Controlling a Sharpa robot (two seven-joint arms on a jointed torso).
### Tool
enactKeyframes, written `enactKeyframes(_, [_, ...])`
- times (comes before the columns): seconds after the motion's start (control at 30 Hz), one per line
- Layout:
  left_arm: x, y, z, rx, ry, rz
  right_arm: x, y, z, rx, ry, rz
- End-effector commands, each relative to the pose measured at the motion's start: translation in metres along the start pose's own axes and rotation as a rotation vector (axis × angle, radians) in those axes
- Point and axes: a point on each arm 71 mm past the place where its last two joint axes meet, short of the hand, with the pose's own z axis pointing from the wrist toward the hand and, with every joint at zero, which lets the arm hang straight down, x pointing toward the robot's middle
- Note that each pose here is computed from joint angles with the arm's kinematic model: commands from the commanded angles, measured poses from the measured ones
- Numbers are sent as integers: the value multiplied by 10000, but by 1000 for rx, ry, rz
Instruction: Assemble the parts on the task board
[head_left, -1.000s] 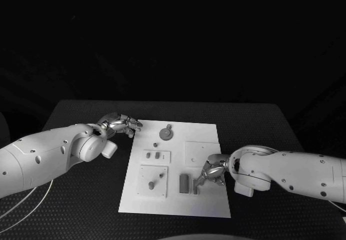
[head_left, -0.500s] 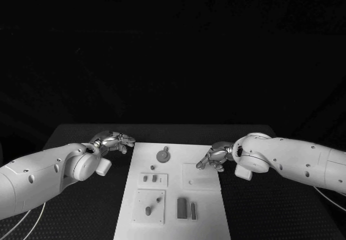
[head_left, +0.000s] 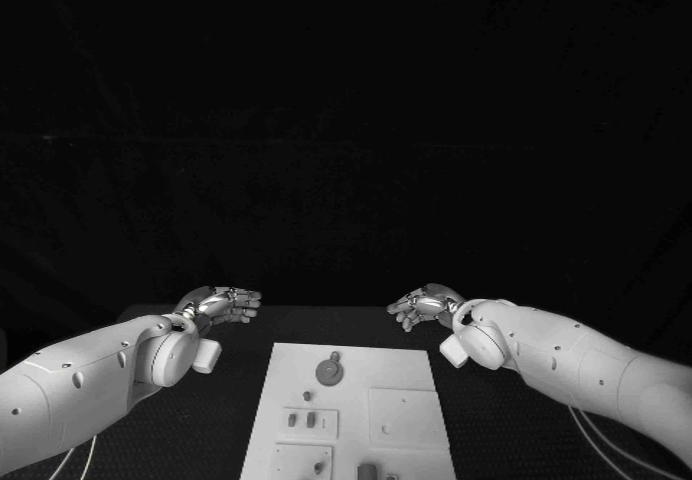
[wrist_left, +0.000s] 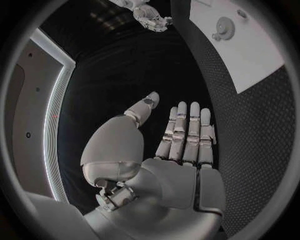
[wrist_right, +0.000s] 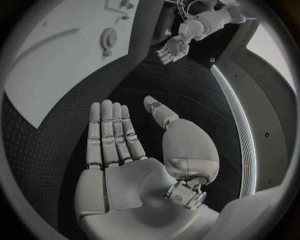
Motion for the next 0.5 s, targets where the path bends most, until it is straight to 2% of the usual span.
enactKeyframes(0.03, [26, -61, 46, 72, 10, -44, 81, 15, 23, -105, -43, 131])
enactKeyframes(0.33, [97, -22, 66, 80, 40, -51, 233, -17, 20, -128, -46, 180])
enactKeyframes(0.5, [136, 8, 58, 76, 71, -55, 256, -30, 16, -134, -52, 189])
